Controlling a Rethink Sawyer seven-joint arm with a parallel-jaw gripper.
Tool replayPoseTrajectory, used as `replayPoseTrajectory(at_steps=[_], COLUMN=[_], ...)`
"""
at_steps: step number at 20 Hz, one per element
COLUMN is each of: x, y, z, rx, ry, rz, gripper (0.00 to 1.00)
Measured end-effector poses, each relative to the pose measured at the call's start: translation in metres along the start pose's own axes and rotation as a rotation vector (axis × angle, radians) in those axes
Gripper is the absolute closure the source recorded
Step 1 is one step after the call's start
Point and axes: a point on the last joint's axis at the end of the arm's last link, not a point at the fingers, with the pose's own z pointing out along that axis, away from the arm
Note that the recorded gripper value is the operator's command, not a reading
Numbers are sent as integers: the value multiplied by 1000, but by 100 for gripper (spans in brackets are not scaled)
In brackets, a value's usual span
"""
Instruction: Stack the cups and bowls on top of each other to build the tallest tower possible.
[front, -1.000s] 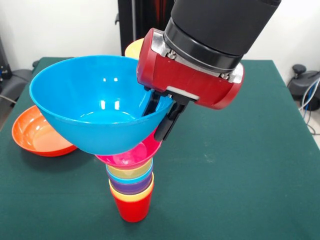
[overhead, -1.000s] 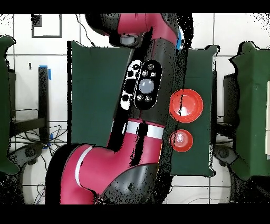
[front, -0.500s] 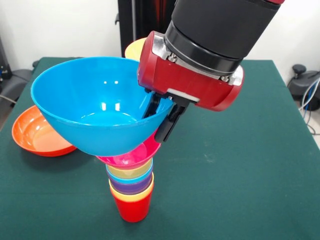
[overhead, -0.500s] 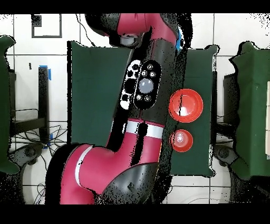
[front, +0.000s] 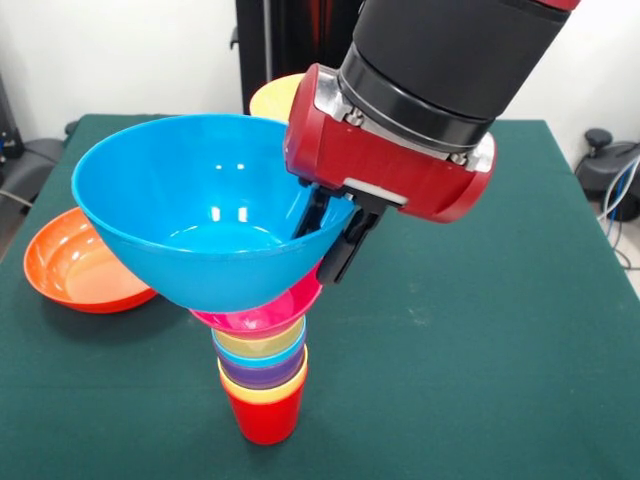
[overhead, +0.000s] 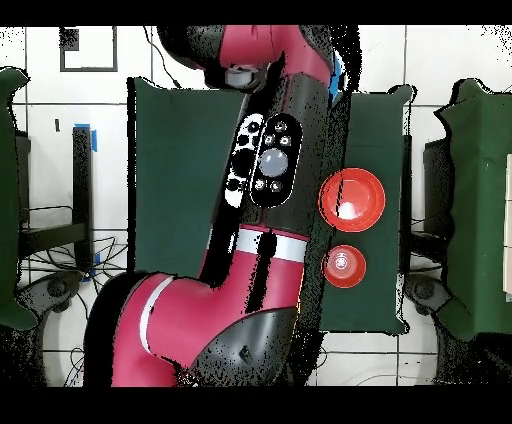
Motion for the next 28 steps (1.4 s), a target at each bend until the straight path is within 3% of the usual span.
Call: replayPoseTrajectory(at_steps=[28], x=[19], y=[3], z=[22], rx=[-2], ry=[71], rz=[4], gripper=[100])
